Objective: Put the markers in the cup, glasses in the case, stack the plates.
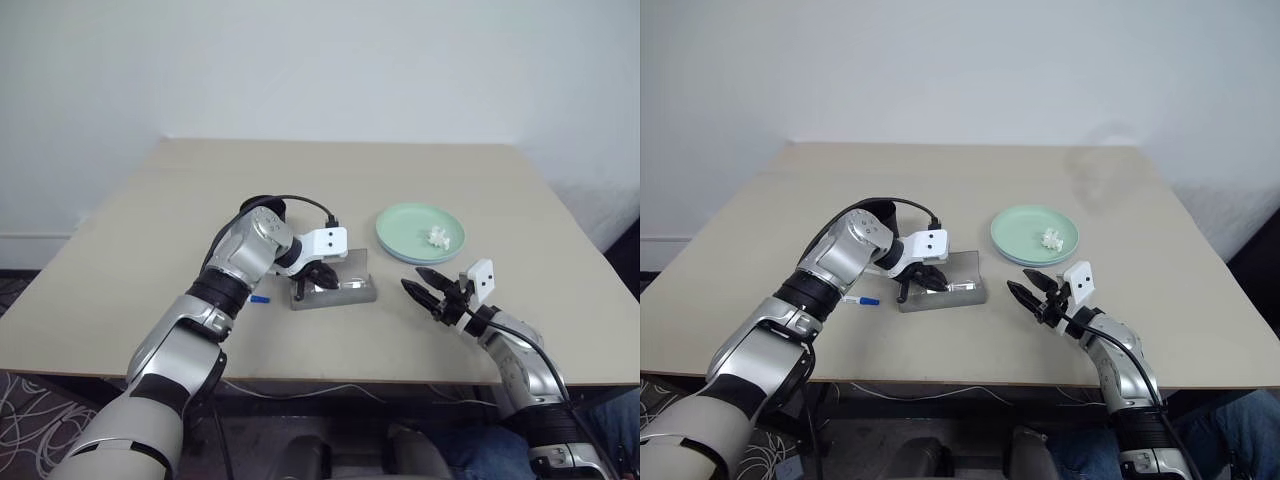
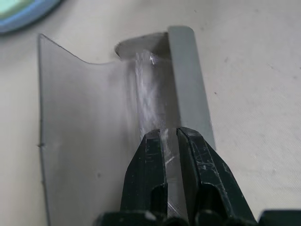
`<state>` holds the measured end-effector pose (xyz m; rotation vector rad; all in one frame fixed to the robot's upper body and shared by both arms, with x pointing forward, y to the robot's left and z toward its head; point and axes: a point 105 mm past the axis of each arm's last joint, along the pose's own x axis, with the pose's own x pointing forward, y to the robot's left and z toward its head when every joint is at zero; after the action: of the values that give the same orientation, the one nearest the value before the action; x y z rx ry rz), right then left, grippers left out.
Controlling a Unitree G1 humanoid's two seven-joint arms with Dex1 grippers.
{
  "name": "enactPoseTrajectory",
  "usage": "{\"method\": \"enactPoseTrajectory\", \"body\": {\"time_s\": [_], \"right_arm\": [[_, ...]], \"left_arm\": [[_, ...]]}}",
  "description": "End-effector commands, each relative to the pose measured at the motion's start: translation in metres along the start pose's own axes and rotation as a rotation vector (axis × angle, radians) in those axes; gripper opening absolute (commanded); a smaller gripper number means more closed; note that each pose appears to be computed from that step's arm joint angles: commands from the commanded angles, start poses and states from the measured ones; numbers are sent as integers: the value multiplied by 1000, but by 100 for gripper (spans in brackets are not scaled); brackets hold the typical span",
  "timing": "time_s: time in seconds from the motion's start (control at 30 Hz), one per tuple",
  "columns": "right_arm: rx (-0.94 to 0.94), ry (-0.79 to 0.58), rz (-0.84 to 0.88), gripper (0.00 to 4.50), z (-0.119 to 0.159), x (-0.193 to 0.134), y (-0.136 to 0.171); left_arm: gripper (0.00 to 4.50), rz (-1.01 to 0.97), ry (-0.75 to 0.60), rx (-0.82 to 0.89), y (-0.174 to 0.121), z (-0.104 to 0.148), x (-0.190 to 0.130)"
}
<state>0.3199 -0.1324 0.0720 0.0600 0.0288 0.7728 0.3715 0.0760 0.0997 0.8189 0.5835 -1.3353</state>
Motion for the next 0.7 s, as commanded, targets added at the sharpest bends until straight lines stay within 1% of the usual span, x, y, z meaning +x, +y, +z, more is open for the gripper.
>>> {"method": "enactPoseTrajectory", "body": {"time_s": [0.03, 0.17, 0.27, 0.37, 0.47, 0.7], "right_arm": [[-34, -46, 12, 238, 16, 3, 2], [-41, -54, 21, 238, 21, 5, 2], [-47, -61, 33, 238, 25, 6, 3], [-58, -59, 33, 238, 26, 5, 0], [-61, -56, 33, 238, 25, 5, -1], [-56, -53, 33, 238, 22, 4, 1]], "left_arm": [[45, 128, -77, 37, 26, 26, -21], [45, 252, -79, 39, 49, 28, -28], [45, 274, -77, 35, 55, 26, -30], [97, 276, -63, 41, 58, 23, -31], [189, 322, 0, 43, 65, 12, -31], [189, 422, 83, 85, 75, 0, -23]]}}
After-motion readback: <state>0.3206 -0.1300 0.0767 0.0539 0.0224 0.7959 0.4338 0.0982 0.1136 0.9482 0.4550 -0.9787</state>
